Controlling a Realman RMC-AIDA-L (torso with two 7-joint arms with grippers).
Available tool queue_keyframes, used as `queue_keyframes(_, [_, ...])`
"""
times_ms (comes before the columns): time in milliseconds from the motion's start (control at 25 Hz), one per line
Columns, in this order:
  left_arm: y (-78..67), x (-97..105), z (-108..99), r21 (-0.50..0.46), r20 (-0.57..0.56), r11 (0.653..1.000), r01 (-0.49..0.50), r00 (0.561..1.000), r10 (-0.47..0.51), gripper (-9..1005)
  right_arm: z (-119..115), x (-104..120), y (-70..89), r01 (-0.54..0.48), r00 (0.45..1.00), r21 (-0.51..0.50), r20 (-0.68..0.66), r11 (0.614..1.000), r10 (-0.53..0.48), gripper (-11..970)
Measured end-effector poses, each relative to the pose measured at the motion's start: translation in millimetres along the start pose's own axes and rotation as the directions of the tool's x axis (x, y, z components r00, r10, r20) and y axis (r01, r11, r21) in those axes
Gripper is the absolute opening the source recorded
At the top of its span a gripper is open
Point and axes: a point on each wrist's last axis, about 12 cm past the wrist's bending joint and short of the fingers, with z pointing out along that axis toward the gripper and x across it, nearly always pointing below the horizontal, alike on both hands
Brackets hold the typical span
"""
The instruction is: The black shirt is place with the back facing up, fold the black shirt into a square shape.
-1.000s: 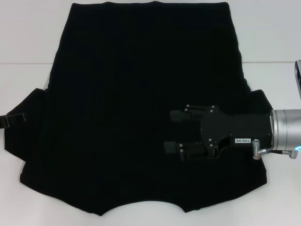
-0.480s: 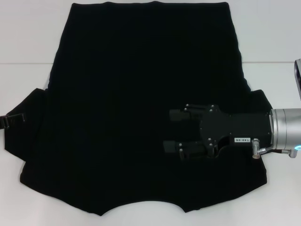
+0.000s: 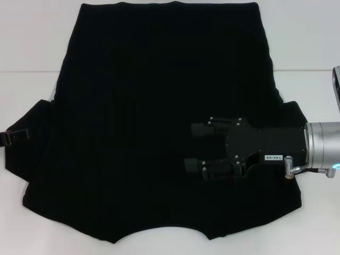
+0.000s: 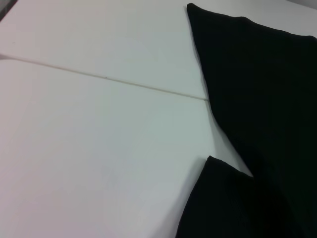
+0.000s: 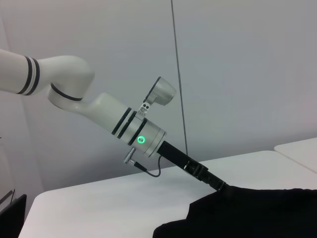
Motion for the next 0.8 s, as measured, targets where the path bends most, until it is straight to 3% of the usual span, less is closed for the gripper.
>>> queue_keyframes(800, [-9.8,1.0,3.1,0.039,-0.026,0.999,-0.026,0.999,0.027,832,-0.8,1.3,0.6,-0.004,1.0,0.002,0.0,1.0,0.004,824])
